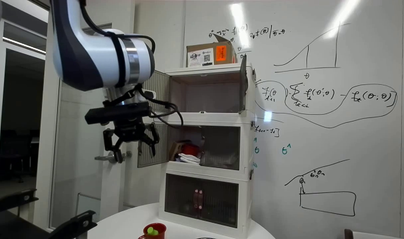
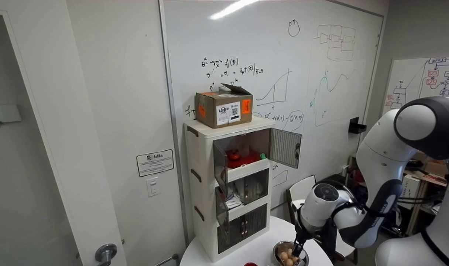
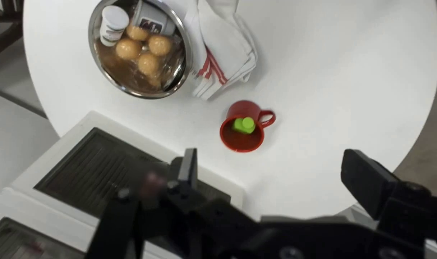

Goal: Open the door to the top compartment

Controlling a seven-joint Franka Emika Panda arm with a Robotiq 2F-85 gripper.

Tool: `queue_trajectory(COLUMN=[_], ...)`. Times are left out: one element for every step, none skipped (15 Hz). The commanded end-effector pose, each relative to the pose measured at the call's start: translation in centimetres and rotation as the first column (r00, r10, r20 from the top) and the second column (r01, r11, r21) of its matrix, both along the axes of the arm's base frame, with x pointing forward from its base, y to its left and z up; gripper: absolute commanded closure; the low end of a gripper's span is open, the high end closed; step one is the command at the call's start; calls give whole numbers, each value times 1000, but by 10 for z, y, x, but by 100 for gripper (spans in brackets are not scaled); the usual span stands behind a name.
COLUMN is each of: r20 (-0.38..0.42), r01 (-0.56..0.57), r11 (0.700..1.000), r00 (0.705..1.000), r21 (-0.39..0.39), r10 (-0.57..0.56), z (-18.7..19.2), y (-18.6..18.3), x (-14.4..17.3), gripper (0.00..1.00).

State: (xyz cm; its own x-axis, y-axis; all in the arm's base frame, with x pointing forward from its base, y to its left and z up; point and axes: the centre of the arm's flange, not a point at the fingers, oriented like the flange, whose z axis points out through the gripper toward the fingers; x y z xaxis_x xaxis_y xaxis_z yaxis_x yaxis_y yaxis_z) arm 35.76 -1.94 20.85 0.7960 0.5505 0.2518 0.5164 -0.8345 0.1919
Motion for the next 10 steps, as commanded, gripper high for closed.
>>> queue_trajectory(r20=[-138, -175, -211, -249, -290, -335, -261, -290, -299, -301], r01=[-132, -166, -198, -226, -253, -276, -223, -245, -257, -262], r11=[991, 986, 980, 974, 967, 961, 975, 969, 966, 965], r00=[981, 970, 958, 943, 926, 907, 942, 929, 923, 921], r21=[21, 14, 10, 3, -4, -10, -21, -19, -15, -11], r10=[133, 166, 196, 220, 242, 256, 210, 229, 241, 247], z=[53, 45, 38, 31, 25, 21, -47, -47, -46, -46], y=[-12, -9, -5, -2, 2, 6, 26, 30, 32, 32], x=[37, 36, 35, 36, 36, 37, 6, 9, 12, 14], gripper=[0, 0, 0, 0, 0, 0, 0, 0, 0, 0])
